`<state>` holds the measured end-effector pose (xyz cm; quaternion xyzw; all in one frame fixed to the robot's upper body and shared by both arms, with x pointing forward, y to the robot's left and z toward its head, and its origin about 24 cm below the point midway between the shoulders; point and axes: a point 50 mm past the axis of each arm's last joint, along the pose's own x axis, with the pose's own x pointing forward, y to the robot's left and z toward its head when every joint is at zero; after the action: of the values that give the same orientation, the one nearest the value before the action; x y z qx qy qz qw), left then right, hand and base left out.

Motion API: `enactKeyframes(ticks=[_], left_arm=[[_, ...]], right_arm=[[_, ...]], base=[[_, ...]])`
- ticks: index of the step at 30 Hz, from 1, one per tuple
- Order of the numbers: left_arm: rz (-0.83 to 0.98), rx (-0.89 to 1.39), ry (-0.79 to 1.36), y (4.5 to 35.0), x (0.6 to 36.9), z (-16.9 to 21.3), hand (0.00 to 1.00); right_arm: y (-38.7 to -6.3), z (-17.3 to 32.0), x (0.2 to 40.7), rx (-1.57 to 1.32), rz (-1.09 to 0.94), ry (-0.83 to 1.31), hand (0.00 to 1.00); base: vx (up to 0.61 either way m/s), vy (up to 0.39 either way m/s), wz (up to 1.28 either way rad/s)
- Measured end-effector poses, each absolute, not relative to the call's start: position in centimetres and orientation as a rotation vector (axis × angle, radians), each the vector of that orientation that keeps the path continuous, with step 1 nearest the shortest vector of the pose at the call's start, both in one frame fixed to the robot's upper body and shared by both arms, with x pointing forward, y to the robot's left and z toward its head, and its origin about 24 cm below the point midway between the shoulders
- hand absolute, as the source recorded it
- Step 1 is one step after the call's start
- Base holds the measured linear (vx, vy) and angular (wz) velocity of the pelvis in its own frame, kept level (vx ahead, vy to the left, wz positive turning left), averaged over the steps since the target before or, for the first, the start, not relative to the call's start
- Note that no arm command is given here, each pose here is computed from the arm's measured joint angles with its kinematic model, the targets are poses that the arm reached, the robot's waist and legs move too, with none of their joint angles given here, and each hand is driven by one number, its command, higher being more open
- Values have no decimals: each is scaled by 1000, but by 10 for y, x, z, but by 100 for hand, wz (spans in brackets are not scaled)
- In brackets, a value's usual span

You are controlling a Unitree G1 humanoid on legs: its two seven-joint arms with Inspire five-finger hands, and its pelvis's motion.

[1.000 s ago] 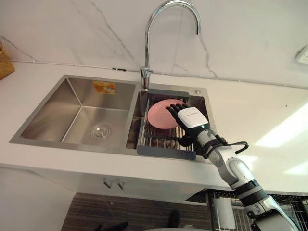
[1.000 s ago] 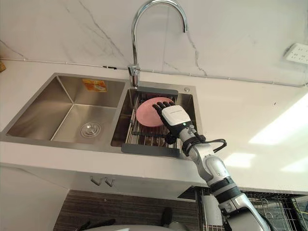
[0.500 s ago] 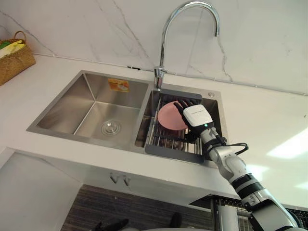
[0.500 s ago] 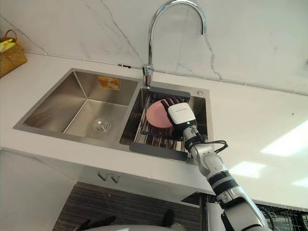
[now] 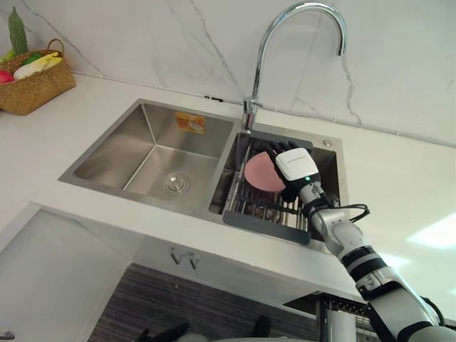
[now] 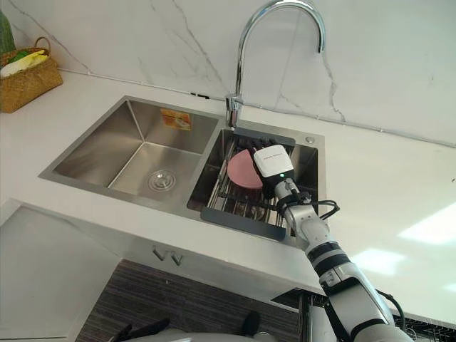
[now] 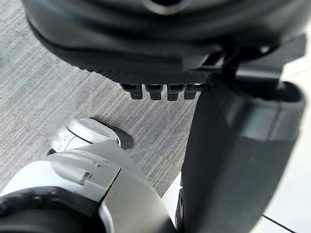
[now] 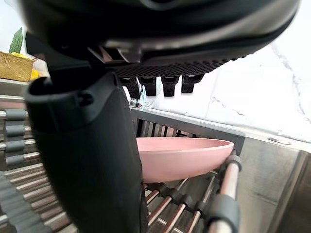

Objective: Walk over to the sink, pick up the cup, carry it to the dishwasher, place the cup inside the dishwasher, then close the dishwasher door

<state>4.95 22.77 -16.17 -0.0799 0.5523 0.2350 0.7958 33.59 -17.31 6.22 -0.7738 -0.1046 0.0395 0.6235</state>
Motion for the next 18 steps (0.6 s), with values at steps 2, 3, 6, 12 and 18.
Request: enactKeyframes(ticks=[2,3,6,12,18], left_arm=[[509,-166,1171,228,51,-161,100],[518,-159,1159,229,52,-160,100],[539,-140,1143,230,52,-159,100],[548,-123,1125,232,52,-156,100],[562,-111,1109,234,50,-155,100]], right_arm=[[-175,60,335,-1786,73,-251,0],[-176,60,335,-1787,48,-266,0],[-181,65,335,-1784,-69,-318,0],[-179,75,334,-1703,-125,-387,0],[-171,99,333,-1588,-158,-507,0]], base=[[-4,9,5],[0,0,0],[5,23,0],[25,44,-2],[15,48,-12]])
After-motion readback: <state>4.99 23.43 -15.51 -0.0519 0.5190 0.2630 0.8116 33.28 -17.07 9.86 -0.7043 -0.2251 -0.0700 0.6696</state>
